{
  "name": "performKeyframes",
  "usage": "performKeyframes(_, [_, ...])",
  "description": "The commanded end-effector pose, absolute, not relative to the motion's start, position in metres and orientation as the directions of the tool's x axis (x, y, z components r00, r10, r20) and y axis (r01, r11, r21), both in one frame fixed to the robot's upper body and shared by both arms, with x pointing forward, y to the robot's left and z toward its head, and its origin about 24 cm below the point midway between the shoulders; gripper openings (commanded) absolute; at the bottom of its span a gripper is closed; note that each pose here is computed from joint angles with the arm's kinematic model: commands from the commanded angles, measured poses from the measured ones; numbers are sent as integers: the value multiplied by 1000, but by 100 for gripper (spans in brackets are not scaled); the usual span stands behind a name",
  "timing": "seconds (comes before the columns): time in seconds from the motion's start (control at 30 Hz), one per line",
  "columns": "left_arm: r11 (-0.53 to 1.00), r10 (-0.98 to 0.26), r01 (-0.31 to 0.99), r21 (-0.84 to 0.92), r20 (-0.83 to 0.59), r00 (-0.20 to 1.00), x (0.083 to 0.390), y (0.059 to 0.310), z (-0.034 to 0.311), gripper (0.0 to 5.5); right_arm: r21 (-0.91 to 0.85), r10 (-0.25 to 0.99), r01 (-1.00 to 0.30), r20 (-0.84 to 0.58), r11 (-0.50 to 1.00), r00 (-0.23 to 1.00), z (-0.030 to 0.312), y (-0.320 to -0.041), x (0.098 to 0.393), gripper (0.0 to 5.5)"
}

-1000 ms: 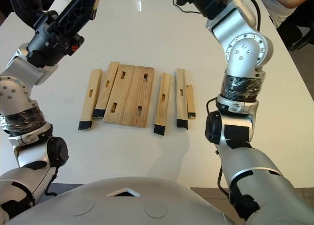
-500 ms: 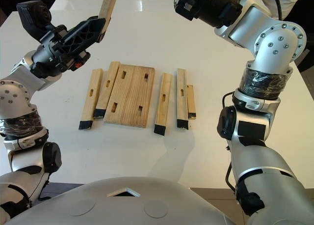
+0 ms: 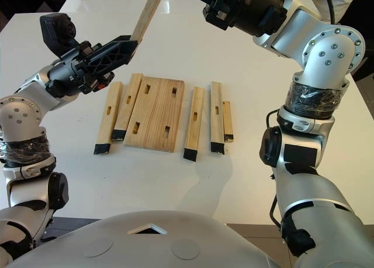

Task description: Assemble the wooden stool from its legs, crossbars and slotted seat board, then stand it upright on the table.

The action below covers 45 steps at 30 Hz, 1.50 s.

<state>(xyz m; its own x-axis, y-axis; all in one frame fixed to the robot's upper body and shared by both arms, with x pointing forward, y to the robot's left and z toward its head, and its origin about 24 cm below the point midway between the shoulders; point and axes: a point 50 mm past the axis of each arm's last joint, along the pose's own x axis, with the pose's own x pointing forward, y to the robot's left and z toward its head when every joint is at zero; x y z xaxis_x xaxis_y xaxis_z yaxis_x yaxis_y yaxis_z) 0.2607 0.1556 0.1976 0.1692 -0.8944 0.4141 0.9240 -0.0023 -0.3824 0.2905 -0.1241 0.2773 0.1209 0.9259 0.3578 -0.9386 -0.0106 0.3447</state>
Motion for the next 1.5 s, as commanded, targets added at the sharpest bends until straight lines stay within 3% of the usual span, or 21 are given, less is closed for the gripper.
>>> performKeyframes(0.03, [30, -900, 926, -376, 393, 189, 263, 160, 198, 130, 325, 934, -946, 336, 9, 124, 282, -123, 290, 247])
performKeyframes(0.3, [22, -901, 927, -375, 394, 181, 263, 160, 198, 130, 316, 940, -949, 315, 22, 127, 276, -124, 291, 137])
performKeyframes(0.5, [57, -901, 934, -352, 386, 200, 269, 159, 200, 130, 315, 941, -949, 316, 18, 123, 274, -126, 288, 137])
performKeyframes(0.57, [159, -899, 929, -334, 341, 276, 276, 159, 195, 130, 314, 940, -949, 316, 21, 126, 274, -127, 288, 137])
performKeyframes(0.67, [173, -916, 925, -338, 291, 278, 279, 156, 185, 200, 301, 937, -952, 315, 55, 153, 274, -130, 291, 133])
performKeyframes(0.77, [314, -927, 913, -260, 127, 354, 282, 152, 164, 241, 273, 923, -950, 305, 151, 234, 271, -137, 302, 133])
performKeyframes(0.87, [450, -890, 867, -214, -30, 454, 281, 153, 137, 242, 180, 921, -946, 239, 269, 308, 260, -148, 312, 133])
performKeyframes(1.0, [677, -733, 703, -217, -114, 671, 280, 178, 111, 242, -13, 922, -924, 69, 383, 381, 242, -173, 323, 133])
performKeyframes(1.07, [792, -595, 571, -218, -64, 801, 288, 178, 116, 242, -95, 927, -926, -46, 366, 371, 230, -184, 326, 133])
performKeyframes(1.2, [856, -341, 365, -367, 130, 931, 307, 135, 147, 242, -160, 919, -950, -254, 267, 302, 214, -204, 324, 133])
performKeyframes(1.33, [859, -258, 294, -418, 143, 956, 317, 84, 151, 242, -154, 912, -971, -340, 185, 228, 198, -215, 321, 133])
performKeyframes(1.5, [890, -183, 205, -407, 93, 979, 328, 69, 137, 242, -115, 887, -983, -426, 141, 177, 164, -226, 317, 133])
